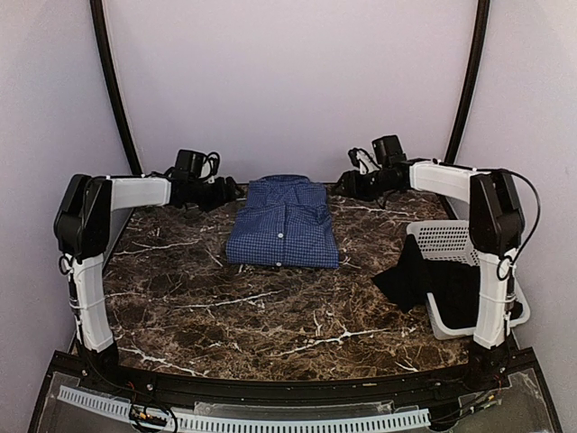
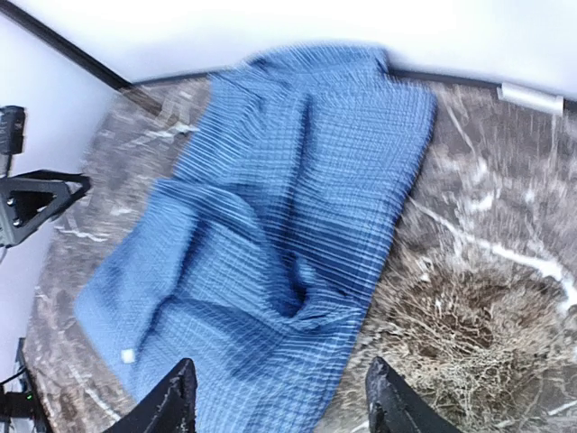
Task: Fold and stack the mixed laundry pile
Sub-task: Fold the rectangle-folded shirt at the center of the board.
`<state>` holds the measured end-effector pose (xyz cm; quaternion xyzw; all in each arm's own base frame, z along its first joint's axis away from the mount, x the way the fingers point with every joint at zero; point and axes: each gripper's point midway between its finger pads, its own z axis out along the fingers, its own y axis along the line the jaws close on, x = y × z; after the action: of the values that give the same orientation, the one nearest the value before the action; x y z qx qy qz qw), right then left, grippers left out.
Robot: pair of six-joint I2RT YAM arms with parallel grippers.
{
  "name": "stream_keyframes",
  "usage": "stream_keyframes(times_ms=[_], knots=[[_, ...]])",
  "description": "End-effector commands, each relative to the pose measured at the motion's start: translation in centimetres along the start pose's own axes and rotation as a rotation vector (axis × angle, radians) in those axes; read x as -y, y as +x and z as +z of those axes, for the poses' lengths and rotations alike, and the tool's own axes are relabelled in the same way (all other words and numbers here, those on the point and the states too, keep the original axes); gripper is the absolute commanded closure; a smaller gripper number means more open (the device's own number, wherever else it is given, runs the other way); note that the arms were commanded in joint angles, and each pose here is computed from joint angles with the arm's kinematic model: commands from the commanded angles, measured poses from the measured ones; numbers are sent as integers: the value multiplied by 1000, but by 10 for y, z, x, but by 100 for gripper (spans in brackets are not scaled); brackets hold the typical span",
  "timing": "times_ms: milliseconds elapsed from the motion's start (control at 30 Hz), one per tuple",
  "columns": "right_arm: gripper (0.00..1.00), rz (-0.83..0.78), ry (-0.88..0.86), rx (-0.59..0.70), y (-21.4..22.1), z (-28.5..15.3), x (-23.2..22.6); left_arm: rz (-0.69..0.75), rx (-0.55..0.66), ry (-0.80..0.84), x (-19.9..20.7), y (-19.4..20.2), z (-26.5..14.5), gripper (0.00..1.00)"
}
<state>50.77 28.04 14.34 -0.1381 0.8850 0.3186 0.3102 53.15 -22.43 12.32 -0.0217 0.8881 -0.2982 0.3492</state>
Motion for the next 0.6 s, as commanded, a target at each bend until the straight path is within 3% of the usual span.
stream_keyframes(times_ms=[0, 300, 433, 567], knots=[[38, -46, -157, 92, -26, -60, -58, 72, 93, 54, 40, -33, -69, 6], [40, -42, -379, -76, 61, -51, -136, 50, -36, 282, 63, 70, -118, 12], [40, -13, -472, -145, 91, -31, -164, 70, -153, 397, 90, 122, -117, 13], [40, 9, -537, -178, 103, -14, -176, 48, -226, 478, 101, 143, -109, 13]])
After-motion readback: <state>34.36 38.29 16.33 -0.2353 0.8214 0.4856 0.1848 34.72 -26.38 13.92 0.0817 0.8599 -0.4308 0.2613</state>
